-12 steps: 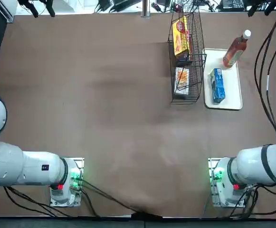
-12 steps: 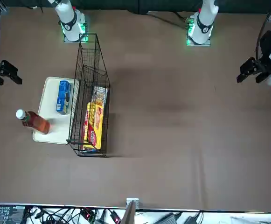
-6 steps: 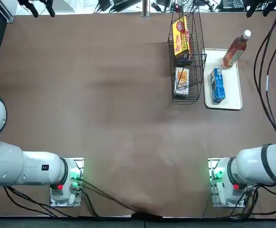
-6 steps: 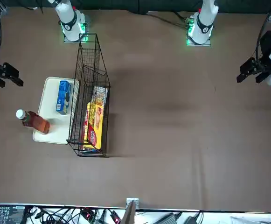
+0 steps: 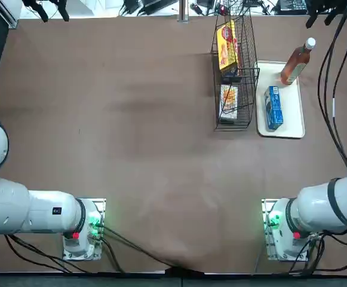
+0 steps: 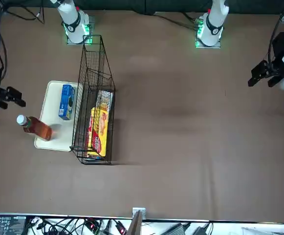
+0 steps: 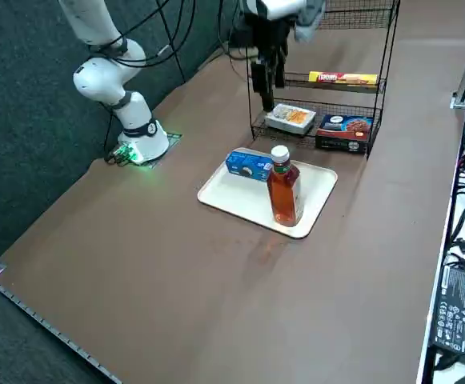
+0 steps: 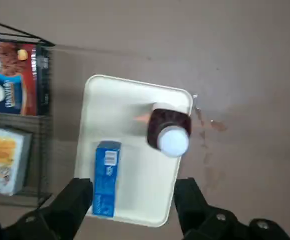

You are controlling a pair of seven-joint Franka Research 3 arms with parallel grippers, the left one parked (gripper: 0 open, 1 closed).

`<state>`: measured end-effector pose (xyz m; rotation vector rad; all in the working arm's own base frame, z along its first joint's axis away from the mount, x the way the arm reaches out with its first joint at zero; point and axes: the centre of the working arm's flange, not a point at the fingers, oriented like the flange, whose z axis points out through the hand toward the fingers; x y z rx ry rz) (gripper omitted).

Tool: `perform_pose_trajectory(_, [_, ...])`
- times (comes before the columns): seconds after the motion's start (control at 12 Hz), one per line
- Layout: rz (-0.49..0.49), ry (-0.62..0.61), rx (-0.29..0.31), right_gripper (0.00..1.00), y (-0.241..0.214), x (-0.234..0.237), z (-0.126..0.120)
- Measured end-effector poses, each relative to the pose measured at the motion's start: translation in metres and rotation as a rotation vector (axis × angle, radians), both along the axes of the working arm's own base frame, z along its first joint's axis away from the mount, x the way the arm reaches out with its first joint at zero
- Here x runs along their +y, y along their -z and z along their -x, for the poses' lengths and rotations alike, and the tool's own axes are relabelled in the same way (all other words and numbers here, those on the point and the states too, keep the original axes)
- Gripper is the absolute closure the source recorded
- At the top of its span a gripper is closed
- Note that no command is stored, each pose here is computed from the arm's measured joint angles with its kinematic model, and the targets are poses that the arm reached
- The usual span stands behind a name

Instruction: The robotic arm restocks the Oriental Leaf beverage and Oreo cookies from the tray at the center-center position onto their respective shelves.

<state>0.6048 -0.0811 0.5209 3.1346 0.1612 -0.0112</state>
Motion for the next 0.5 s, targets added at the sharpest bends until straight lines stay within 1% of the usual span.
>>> perform_pose_trajectory(0.25, [0.002, 0.019, 0.000, 0.00, 0.032, -0.027, -0.013])
perform_pose_trajectory(0.5, [0.005, 0.037, -0.005, 0.00, 0.060, -0.043, -0.024])
